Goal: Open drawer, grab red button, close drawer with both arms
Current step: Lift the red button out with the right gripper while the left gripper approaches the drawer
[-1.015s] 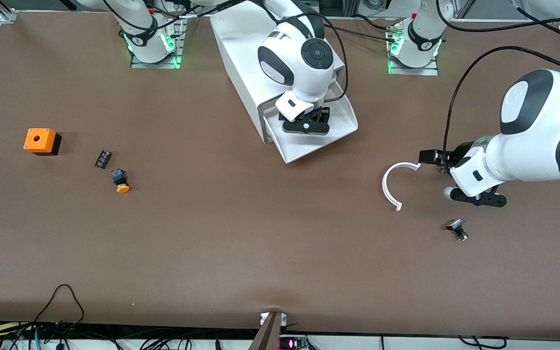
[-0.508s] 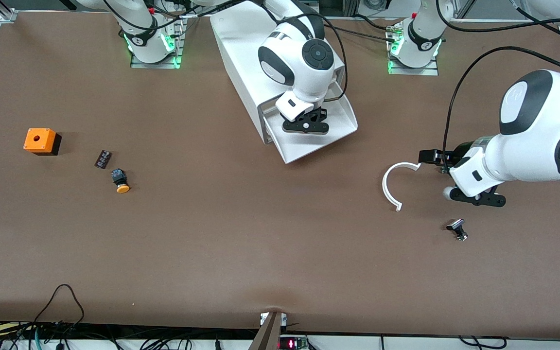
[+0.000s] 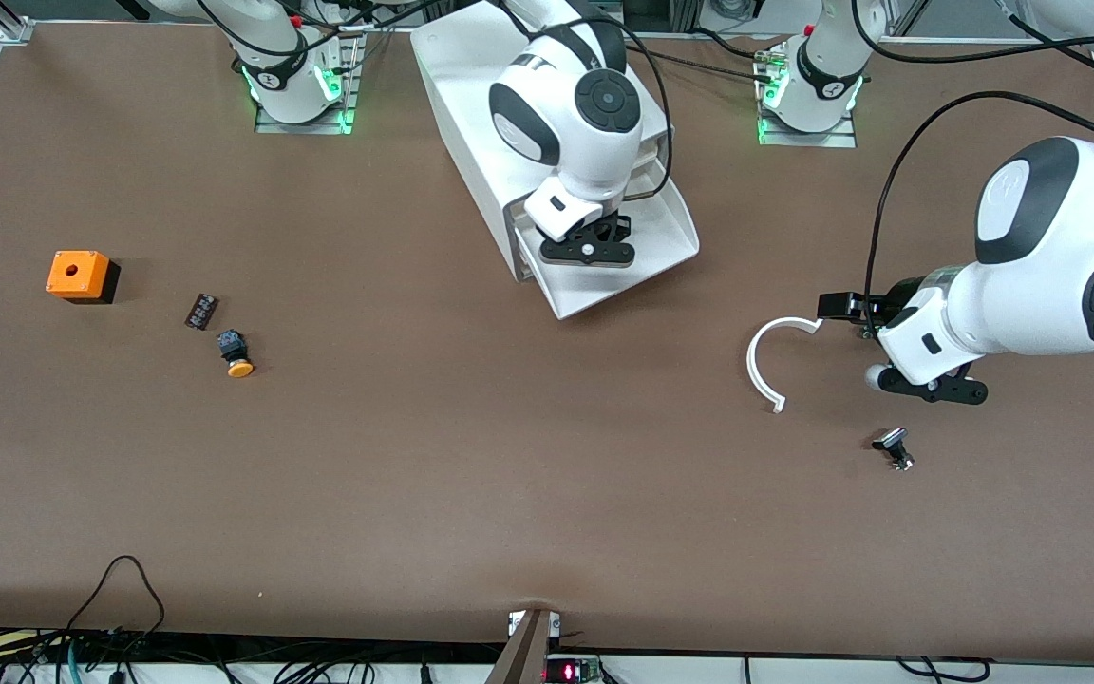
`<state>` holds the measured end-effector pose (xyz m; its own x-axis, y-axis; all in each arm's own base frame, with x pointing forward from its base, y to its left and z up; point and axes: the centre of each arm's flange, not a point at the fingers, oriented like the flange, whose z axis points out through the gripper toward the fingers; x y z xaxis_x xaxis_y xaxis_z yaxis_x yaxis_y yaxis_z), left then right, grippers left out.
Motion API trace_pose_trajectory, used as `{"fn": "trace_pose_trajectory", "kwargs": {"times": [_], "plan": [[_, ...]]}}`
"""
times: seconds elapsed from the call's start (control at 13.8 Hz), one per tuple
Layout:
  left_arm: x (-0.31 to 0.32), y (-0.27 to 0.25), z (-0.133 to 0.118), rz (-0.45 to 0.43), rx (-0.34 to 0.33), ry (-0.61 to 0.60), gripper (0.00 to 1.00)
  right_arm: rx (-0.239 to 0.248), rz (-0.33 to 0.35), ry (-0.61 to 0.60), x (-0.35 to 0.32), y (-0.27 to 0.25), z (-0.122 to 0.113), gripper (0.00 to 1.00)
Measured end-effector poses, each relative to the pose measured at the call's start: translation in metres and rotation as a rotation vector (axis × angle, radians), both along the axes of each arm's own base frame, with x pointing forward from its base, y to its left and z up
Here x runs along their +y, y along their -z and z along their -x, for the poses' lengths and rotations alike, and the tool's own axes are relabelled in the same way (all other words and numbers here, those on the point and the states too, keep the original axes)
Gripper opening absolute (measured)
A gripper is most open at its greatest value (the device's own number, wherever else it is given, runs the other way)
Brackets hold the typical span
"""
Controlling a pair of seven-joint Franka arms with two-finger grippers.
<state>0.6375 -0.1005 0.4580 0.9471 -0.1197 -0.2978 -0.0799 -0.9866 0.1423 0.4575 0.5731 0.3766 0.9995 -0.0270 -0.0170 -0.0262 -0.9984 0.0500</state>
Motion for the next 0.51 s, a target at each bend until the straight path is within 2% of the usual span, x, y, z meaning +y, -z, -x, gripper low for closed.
{"fn": "trace_pose_trajectory", "kwargs": {"times": [0.22,0.36,0.51], "plan": [[-0.007,0.001,-0.004,-0.014,-0.026,-0.071,1.00,0.000,-0.029,-0.012,-0.041,-0.057,-0.040,0.33],[-0.029,0.012,-0.006,-0.034,-0.032,-0.141,1.00,0.022,-0.070,-0.054,-0.085,-0.095,-0.069,0.33],[-0.061,0.029,-0.005,-0.053,-0.041,-0.213,1.00,0.055,-0.082,-0.110,-0.143,-0.126,-0.097,0.33]]}}
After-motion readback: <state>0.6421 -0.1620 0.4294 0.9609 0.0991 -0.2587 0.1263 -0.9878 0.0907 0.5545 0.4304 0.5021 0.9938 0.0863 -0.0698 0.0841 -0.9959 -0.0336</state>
